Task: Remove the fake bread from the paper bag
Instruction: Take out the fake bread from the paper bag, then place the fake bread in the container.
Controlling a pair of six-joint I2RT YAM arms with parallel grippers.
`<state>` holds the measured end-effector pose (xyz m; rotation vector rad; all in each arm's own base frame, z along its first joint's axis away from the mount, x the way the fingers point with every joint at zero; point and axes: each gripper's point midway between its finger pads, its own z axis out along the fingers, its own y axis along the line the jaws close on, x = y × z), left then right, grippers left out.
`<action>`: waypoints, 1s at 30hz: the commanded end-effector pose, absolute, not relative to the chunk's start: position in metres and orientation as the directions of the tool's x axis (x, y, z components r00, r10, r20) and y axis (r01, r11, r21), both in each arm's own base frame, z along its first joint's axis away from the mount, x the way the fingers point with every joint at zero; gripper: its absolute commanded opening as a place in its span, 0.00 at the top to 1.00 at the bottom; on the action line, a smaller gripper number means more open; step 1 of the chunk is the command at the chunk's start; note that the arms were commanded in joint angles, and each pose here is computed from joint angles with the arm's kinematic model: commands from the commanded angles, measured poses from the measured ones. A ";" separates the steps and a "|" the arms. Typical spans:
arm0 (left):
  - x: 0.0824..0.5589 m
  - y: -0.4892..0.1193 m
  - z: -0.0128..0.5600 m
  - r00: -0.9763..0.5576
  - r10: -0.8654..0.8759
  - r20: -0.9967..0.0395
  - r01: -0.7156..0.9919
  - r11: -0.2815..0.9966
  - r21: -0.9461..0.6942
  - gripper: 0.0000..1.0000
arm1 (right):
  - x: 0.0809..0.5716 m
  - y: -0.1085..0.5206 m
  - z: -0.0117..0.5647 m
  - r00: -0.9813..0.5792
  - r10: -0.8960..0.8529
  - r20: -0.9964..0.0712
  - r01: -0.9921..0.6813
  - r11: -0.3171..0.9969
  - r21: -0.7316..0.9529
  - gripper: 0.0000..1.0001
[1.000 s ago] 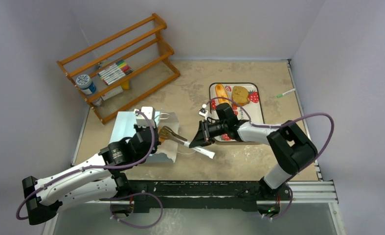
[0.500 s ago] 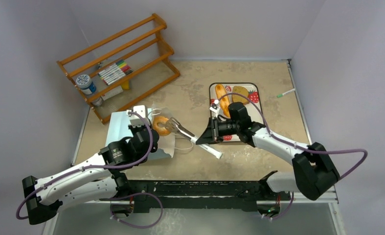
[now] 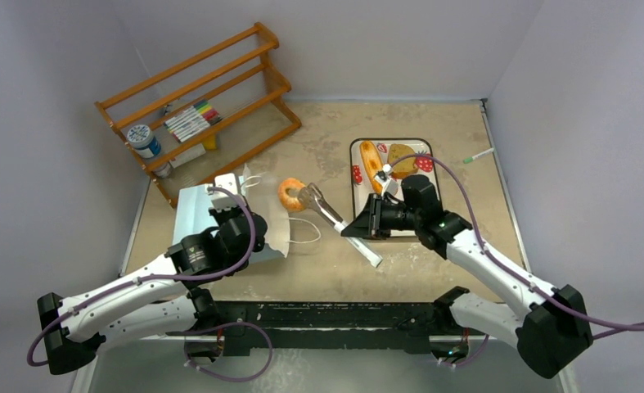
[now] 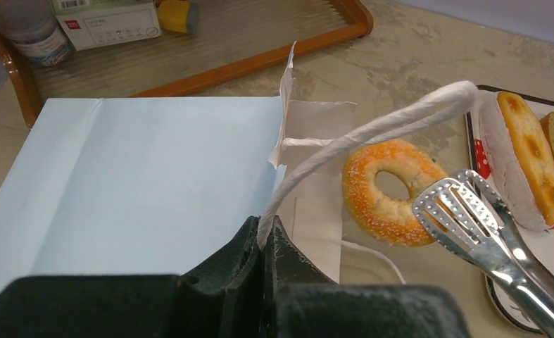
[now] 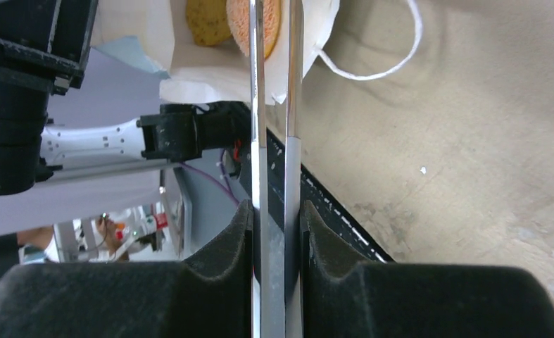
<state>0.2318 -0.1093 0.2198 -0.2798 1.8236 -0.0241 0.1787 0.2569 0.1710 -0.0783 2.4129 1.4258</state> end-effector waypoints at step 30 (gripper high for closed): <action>0.238 -0.249 0.213 -0.371 0.235 -0.898 0.498 0.867 0.021 1.00 | 0.340 0.082 0.182 -0.548 0.680 -0.488 0.123 0.643 0.756 1.00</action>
